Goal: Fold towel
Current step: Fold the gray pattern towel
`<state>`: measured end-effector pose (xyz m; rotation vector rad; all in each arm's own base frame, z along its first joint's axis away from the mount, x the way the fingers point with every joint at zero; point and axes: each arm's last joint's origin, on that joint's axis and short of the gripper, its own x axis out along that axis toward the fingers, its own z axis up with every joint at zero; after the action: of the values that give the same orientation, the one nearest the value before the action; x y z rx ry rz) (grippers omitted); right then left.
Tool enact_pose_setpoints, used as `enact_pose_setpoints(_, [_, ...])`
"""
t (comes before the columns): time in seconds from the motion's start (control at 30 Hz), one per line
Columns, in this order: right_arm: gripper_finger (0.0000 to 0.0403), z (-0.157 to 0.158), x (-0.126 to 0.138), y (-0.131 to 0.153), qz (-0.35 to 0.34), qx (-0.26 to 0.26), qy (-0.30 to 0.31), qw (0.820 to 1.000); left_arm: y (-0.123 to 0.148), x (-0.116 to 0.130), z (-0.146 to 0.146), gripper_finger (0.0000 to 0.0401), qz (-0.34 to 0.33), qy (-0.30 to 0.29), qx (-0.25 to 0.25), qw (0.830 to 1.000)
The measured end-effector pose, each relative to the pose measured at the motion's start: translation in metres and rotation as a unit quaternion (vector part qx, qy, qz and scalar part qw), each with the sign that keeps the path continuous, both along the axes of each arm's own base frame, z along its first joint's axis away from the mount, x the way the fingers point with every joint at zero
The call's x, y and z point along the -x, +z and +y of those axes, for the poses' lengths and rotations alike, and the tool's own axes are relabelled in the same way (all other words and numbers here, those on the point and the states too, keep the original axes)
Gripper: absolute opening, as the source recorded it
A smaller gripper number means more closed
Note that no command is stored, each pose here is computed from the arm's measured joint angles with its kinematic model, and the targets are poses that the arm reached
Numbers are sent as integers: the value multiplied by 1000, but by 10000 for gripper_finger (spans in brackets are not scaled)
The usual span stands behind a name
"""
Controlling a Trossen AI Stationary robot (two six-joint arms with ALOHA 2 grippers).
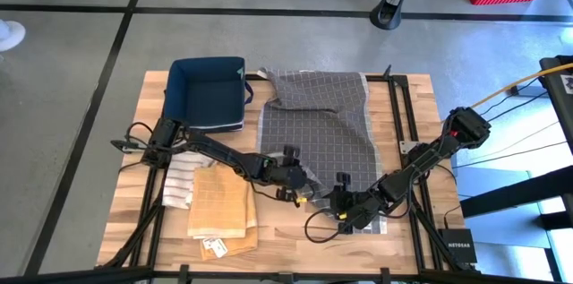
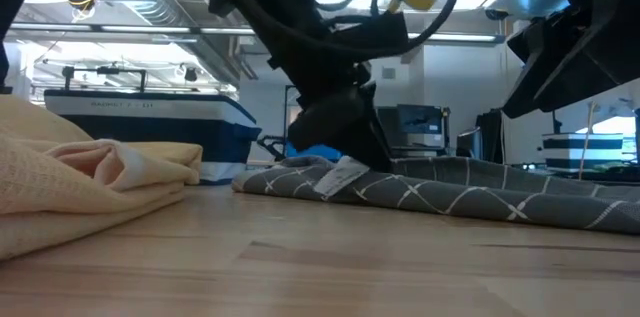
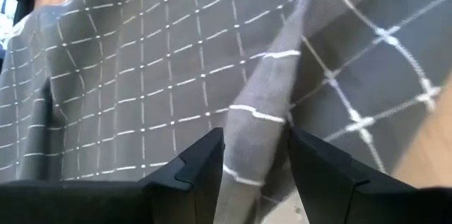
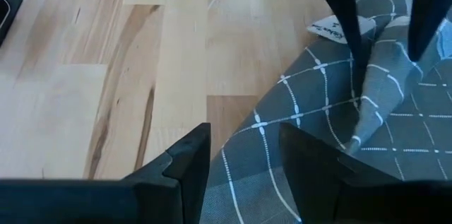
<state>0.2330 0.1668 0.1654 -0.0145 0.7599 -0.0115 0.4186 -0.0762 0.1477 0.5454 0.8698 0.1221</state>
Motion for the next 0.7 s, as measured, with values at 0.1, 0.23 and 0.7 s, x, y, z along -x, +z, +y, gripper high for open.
enact_pose_setpoints(0.1, [170, 0, 0, 0, 0, 0, 0, 1000, -3, 2, 6, 150, 19, 9, -8, 1000])
enact_pose_setpoints(0.23, [170, 0, 0, 0, 0, 0, 0, 1000, -6, 0, 18, 150, 14, 57, -56, 997])
enact_pose_setpoints(0.7, [170, 0, 0, 0, 1, 0, 0, 1000, -4, 0, 21, 18, 10, 68, -50, 996])
